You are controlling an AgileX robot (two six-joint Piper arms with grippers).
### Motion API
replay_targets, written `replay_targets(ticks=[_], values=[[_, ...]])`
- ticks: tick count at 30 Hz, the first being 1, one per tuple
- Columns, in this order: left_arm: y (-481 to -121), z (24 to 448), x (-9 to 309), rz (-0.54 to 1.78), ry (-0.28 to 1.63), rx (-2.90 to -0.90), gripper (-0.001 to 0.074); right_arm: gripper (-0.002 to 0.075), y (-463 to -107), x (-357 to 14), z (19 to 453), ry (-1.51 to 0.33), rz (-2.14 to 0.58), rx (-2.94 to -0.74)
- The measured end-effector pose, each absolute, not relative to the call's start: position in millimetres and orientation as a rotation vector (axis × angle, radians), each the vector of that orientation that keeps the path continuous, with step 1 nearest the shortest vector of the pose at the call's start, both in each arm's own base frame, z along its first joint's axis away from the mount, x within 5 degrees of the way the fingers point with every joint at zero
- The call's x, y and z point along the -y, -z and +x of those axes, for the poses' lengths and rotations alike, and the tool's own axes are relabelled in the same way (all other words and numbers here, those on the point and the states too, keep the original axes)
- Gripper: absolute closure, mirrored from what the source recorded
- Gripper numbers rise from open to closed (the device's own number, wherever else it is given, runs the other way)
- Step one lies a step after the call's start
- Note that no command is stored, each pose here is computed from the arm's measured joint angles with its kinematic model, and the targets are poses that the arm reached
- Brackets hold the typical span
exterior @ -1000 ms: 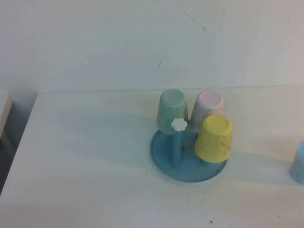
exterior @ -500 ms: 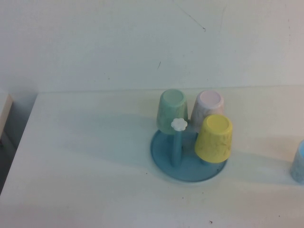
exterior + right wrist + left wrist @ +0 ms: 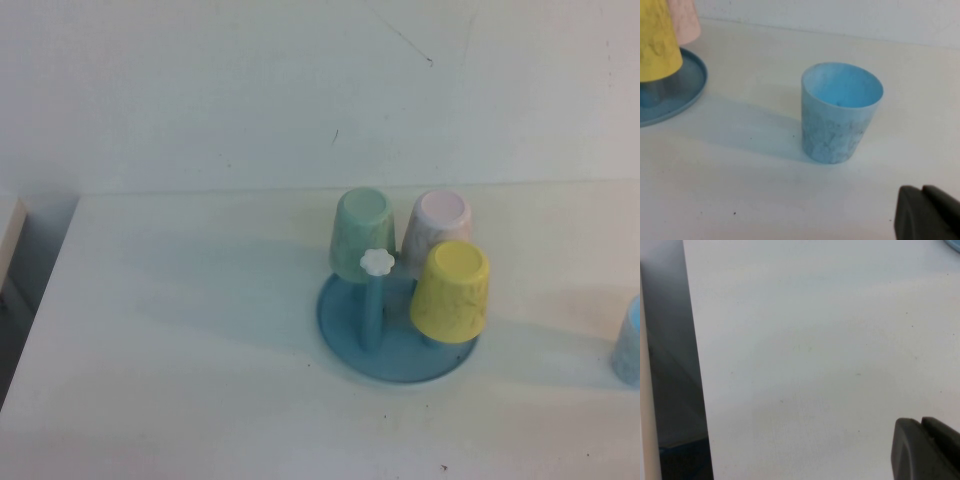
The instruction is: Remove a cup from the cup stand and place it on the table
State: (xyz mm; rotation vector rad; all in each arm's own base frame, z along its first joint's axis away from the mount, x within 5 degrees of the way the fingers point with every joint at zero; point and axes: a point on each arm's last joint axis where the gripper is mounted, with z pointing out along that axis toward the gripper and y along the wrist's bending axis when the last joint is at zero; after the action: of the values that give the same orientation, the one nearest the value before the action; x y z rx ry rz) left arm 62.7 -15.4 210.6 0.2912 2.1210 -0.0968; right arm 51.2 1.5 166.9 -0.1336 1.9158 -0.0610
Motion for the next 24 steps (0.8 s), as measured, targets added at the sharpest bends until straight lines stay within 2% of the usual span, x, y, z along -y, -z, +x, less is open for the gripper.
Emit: replay_targets(ticks=[5,8,17,24], values=[[-209.3,64.0,14.5,0.288,0.081,-2.097,0.0737,0.0727,-166.9,-1.5,51.2,0.057,-0.128,-1.916],[-202.1,63.9,10.0,0.295,0.002,-2.058,0.0737,0.0727,-166.9,-1.4,51.2,0.058,-0.127,-1.916],[-180.6,55.5,0.7,0.151,-0.118,-1.789,0.0737,0.0727,-166.9,-1.4,51.2,0.058,-0.127,-1.916],[-175.8,54.1,-2.5,0.001,-0.108,-1.820,0.0737,0.0727,-167.0,-1.4,51.1,0.056,-0.125,-1.915]])
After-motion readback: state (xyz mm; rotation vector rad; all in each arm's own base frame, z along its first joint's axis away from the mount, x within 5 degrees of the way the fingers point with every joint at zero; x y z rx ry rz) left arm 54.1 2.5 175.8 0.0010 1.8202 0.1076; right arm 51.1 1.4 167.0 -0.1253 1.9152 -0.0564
